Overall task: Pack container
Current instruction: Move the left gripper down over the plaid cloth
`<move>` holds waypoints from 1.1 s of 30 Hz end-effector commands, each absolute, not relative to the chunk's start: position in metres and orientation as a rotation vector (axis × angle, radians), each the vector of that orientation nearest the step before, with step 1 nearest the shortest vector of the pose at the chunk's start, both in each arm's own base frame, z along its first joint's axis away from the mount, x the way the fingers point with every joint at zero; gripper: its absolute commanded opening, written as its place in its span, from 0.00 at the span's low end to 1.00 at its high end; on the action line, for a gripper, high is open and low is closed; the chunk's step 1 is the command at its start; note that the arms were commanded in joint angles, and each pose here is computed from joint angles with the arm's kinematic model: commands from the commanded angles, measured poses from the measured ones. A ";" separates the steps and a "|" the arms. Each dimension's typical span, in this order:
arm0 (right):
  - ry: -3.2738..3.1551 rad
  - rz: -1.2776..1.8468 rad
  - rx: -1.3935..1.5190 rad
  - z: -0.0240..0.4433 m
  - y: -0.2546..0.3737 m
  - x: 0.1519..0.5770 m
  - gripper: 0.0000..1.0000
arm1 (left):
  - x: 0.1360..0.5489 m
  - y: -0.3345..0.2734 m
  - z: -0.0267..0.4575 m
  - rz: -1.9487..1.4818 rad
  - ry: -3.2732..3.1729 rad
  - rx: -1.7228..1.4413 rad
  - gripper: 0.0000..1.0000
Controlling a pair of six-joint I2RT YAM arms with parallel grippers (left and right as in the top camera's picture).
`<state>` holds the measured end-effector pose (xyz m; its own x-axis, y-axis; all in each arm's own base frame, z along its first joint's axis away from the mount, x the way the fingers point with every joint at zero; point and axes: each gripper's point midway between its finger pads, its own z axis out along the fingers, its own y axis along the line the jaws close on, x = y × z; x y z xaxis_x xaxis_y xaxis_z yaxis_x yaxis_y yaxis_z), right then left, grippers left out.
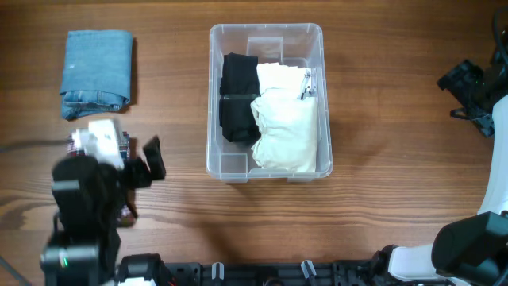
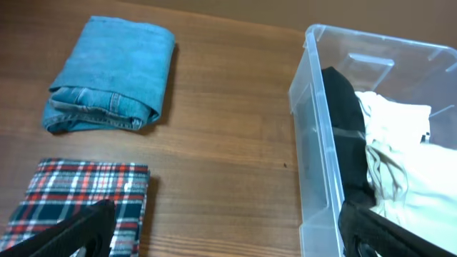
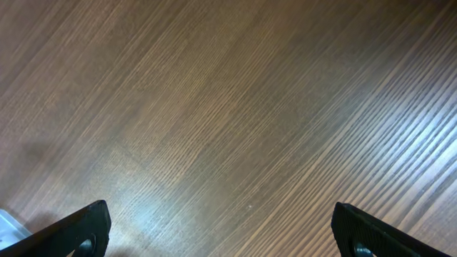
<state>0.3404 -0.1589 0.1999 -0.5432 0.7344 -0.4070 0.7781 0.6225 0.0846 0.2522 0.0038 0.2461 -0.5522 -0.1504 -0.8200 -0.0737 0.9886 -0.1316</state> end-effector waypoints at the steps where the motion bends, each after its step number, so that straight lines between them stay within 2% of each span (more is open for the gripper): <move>1: 2.446 -0.138 1.225 0.195 -0.159 0.340 1.00 | 0.271 0.006 0.251 -0.103 2.180 -0.162 1.00; 14: 2.446 -0.138 1.225 0.195 -0.159 0.340 1.00 | 0.278 0.064 0.138 -0.002 2.552 -0.873 1.00; 20: 2.446 -0.138 1.223 0.195 -0.159 0.340 1.00 | 0.274 0.104 0.132 0.011 2.439 -1.160 1.00; 33: 2.444 -0.137 1.223 0.195 -0.159 0.341 1.00 | 0.250 0.128 0.118 0.052 2.449 -1.330 1.00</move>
<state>0.3405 -0.1589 0.1999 -0.5430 0.7342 -0.4075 0.7781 0.6224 0.0845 0.2521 0.1168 0.1199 -0.5328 -0.7793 -0.3298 -0.7871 0.5995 -0.1450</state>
